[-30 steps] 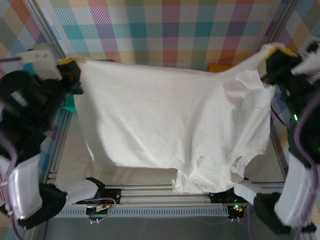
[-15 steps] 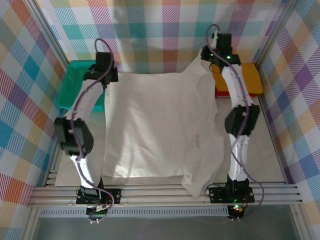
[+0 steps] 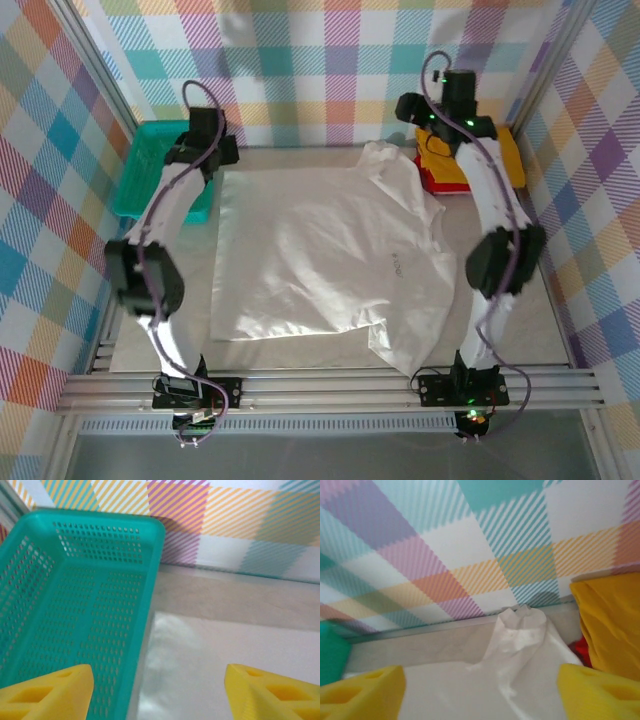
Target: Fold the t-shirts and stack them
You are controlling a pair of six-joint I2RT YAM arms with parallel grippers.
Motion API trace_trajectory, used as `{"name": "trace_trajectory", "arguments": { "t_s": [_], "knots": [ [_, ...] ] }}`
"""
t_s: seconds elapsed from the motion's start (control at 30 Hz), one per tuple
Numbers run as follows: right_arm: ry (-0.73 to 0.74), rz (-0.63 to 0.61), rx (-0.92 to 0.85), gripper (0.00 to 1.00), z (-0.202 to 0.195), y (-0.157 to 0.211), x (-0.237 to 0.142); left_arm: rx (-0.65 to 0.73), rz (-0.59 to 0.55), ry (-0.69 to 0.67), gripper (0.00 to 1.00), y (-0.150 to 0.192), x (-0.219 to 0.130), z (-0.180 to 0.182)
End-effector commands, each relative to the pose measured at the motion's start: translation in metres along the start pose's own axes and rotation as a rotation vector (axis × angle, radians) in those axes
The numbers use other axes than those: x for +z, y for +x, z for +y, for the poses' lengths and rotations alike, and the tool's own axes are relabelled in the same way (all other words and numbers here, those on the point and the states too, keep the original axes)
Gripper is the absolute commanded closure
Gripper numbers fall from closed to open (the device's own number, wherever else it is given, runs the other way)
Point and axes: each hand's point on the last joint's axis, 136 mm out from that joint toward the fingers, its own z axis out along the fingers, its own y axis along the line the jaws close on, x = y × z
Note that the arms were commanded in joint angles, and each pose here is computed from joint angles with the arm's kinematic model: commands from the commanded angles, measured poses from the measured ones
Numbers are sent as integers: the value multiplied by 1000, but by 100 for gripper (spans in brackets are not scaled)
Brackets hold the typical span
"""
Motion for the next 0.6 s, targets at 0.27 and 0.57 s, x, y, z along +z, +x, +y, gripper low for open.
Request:
{"name": "trace_trajectory", "arguments": {
  "t_s": [0.27,0.57],
  "knots": [
    [191,379,202,63,-79,214,-91,-164,444,85,44,222,-79,12],
    [291,538,278,56,-104,286,-114,-321,733,-124,35,315,-130,54]
  ]
}}
